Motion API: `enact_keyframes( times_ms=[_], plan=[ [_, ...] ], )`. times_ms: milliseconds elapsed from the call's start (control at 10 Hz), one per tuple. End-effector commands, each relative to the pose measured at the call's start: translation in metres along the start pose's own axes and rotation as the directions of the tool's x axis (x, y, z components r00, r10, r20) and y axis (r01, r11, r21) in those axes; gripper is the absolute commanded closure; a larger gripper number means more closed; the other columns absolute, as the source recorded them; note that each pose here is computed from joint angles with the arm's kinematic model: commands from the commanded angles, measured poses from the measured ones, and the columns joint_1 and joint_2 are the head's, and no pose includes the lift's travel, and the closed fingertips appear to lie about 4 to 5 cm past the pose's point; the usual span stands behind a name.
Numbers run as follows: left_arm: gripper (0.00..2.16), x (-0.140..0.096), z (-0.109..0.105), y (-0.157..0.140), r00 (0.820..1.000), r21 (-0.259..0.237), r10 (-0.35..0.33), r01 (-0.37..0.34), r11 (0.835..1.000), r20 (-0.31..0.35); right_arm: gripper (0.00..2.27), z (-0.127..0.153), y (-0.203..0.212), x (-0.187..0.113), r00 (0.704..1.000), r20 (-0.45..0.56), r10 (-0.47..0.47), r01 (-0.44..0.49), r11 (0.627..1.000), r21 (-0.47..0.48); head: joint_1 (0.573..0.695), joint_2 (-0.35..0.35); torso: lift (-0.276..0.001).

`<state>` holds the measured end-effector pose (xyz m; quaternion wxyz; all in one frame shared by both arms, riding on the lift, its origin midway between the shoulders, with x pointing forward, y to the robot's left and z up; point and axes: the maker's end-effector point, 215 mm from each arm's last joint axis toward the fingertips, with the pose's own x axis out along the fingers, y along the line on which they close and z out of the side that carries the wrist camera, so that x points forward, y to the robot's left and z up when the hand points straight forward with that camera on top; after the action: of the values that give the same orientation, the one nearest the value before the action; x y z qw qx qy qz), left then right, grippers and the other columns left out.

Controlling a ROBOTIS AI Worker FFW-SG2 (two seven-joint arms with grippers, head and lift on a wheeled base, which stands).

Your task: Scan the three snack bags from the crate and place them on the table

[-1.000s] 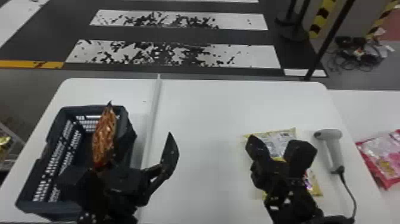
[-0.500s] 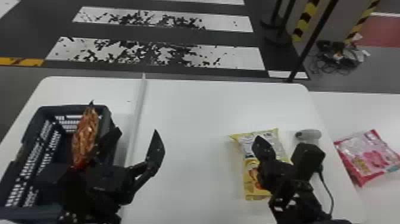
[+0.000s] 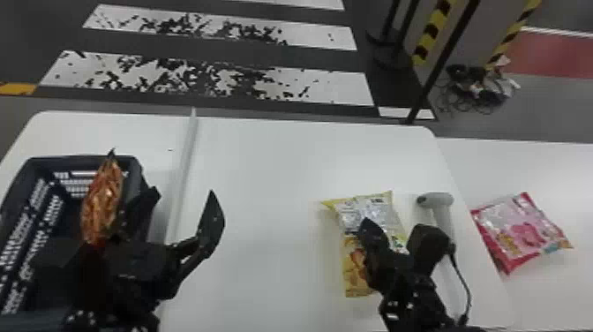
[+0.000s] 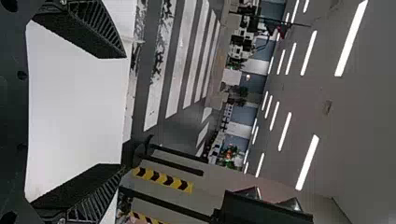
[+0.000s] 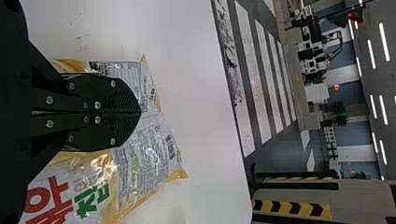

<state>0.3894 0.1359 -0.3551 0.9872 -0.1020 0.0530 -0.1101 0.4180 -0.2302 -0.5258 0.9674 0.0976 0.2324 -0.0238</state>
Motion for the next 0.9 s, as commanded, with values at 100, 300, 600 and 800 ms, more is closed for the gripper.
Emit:
enact_keyframes(
  times_ms=[100, 300, 600, 800],
  plan=[
    [0.03, 0.006, -0.006, 0.013, 1.000, 0.027, 0.019, -0.019, 0.999, 0.013, 2.25, -0.017, -0.009, 0.011, 0.999, -0.035, -0.014, 0.014, 1.000, -0.002, 0.695, -0.128, -0.062],
    [0.03, 0.009, -0.001, 0.013, 1.000, 0.068, 0.013, -0.015, 0.998, 0.029, 2.25, -0.022, -0.015, 0.013, 0.999, -0.044, -0.018, 0.019, 1.000, 0.019, 0.695, -0.125, -0.062],
    [0.03, 0.016, -0.002, 0.014, 1.000, 0.075, 0.001, -0.003, 0.997, 0.029, 0.74, 0.027, -0.006, -0.007, 1.000, 0.030, 0.009, -0.010, 0.999, 0.049, 0.695, -0.132, -0.062],
    [0.03, 0.016, -0.002, 0.016, 1.000, 0.079, 0.001, -0.003, 0.997, 0.027, 0.07, 0.055, -0.010, -0.026, 0.999, 0.045, 0.024, -0.025, 0.999, 0.028, 0.695, -0.131, -0.062]
  ],
)
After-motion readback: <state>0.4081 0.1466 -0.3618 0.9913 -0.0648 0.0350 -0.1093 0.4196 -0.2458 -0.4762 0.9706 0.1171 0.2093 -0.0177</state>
